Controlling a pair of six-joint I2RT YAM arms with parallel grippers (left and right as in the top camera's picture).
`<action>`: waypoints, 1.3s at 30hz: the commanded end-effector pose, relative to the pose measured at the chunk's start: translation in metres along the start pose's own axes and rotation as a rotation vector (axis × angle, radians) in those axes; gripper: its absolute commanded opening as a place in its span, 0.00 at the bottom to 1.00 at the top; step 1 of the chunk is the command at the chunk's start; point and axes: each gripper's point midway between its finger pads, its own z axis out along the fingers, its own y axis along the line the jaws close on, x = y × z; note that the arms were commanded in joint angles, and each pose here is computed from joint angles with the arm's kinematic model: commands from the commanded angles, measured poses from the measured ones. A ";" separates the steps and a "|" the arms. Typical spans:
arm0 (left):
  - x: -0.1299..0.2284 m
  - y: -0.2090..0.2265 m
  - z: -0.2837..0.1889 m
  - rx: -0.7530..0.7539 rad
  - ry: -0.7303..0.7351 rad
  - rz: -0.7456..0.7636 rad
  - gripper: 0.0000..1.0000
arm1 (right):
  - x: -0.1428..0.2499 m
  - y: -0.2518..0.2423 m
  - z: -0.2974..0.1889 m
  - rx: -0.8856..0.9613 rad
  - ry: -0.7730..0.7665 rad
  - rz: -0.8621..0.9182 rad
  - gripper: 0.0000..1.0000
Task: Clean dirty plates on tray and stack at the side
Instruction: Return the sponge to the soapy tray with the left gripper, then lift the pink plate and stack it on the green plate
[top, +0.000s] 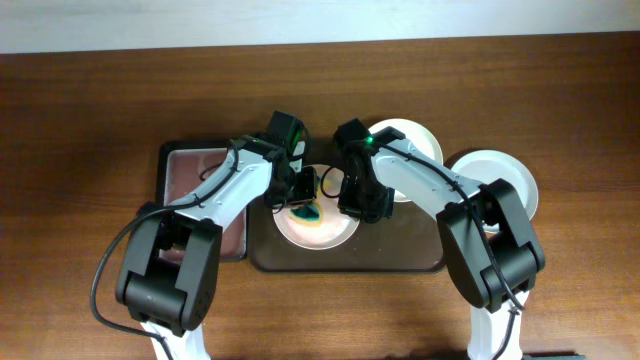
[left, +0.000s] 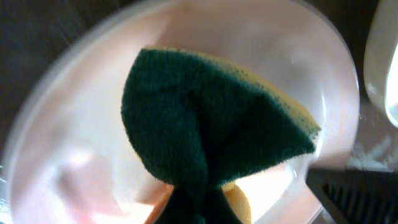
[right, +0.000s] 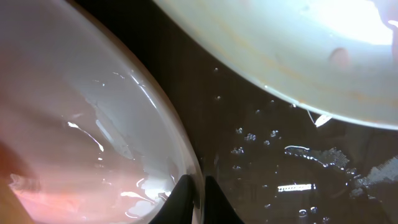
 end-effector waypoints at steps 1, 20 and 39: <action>-0.023 0.022 -0.012 -0.134 -0.131 -0.042 0.00 | 0.003 -0.009 0.007 0.046 0.001 0.000 0.08; -0.015 0.057 -0.114 -0.316 -0.273 -0.109 0.00 | -0.001 -0.007 0.007 0.035 -0.013 0.000 0.24; -0.022 0.171 -0.095 -0.207 -0.101 -0.070 0.00 | -0.031 -0.039 -0.138 0.180 -0.498 -0.300 0.04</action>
